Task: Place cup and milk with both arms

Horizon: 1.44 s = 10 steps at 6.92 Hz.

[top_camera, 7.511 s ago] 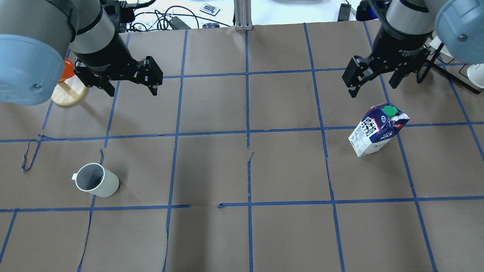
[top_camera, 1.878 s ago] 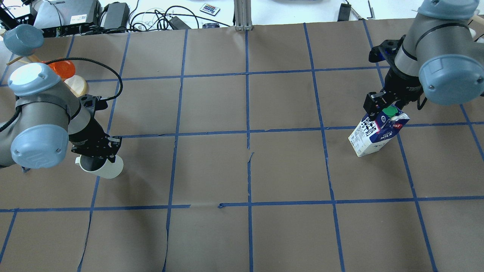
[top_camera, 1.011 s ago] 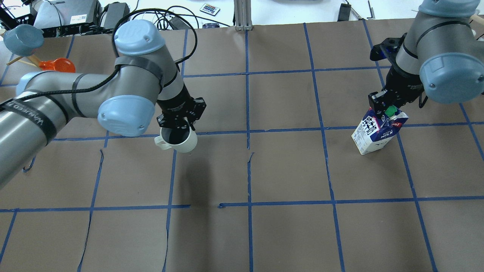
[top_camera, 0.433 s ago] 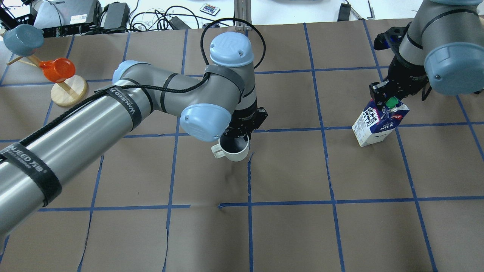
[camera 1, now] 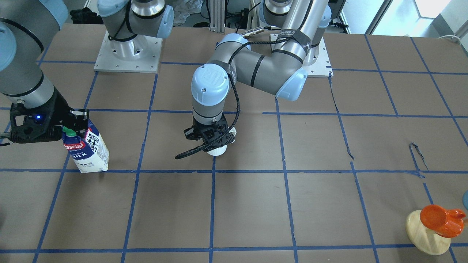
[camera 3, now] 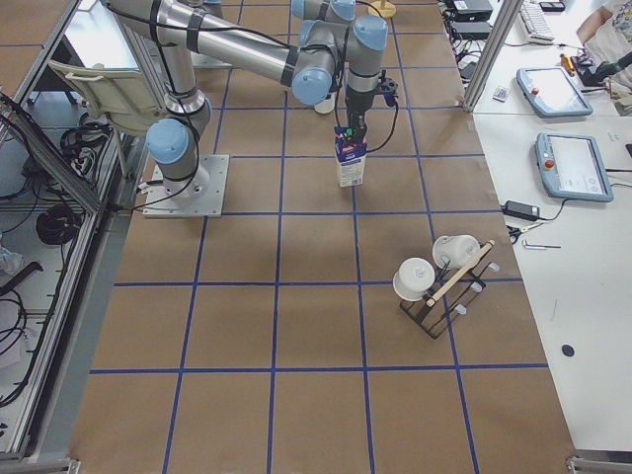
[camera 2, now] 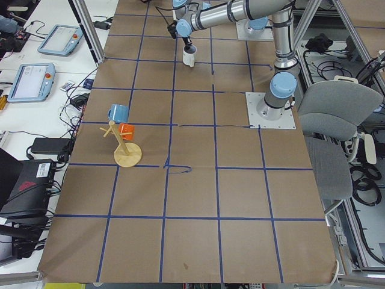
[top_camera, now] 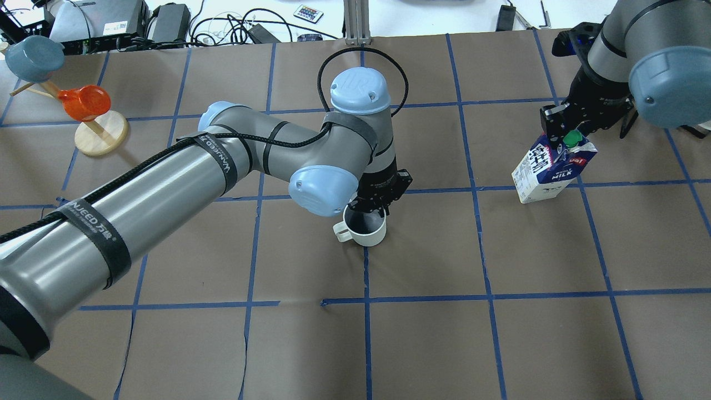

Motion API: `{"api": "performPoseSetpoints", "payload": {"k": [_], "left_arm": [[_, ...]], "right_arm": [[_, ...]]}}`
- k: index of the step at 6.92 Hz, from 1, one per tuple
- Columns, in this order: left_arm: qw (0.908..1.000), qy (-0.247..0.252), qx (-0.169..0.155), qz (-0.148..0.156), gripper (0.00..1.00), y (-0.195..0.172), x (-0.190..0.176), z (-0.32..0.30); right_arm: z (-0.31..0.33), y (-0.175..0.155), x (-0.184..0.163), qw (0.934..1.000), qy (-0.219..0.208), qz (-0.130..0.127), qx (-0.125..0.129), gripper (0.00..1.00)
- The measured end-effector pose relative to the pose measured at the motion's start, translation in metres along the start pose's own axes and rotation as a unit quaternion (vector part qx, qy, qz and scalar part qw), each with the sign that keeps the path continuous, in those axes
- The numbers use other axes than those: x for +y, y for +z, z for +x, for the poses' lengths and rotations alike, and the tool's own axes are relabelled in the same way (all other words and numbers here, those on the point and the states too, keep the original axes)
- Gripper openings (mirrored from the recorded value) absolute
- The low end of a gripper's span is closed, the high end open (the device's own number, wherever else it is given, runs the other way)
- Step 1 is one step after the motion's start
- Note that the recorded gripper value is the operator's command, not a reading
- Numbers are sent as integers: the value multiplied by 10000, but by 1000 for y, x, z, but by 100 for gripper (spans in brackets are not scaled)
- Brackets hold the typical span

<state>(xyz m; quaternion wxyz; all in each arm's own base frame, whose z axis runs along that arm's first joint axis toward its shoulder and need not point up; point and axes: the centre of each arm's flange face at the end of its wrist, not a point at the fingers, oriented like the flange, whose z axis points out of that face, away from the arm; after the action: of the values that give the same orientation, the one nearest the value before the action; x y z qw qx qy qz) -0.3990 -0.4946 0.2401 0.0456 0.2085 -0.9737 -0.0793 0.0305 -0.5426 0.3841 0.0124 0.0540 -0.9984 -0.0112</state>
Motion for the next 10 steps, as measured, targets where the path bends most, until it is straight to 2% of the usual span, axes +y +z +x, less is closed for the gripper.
{"api": "performPoseSetpoints", "payload": {"k": [2, 4, 5, 6, 8, 10], "left_arm": [[10000, 14, 33, -30, 100, 3, 0, 2], [9998, -3, 68, 177, 100, -27, -11, -1], [9997, -29, 66, 220, 100, -62, -28, -10], [9996, 61, -17, 260, 95, -104, -46, -27], [9964, 662, -196, 486, 94, -190, -70, -84], [9906, 1134, -314, 701, 94, -243, -77, -146]], "right_arm": [[-34, -7, -5, 9998, 192, 56, -65, 19], [-68, -9, -13, 9991, 420, 85, -74, 19], [-86, -9, -16, 9985, 529, 91, -121, 19], [-104, -7, -17, 9977, 629, 80, -223, 19], [-140, 1, -17, 9969, 704, 20, -336, 18], [-169, 10, -15, 9966, 738, -59, -355, 18]]}}
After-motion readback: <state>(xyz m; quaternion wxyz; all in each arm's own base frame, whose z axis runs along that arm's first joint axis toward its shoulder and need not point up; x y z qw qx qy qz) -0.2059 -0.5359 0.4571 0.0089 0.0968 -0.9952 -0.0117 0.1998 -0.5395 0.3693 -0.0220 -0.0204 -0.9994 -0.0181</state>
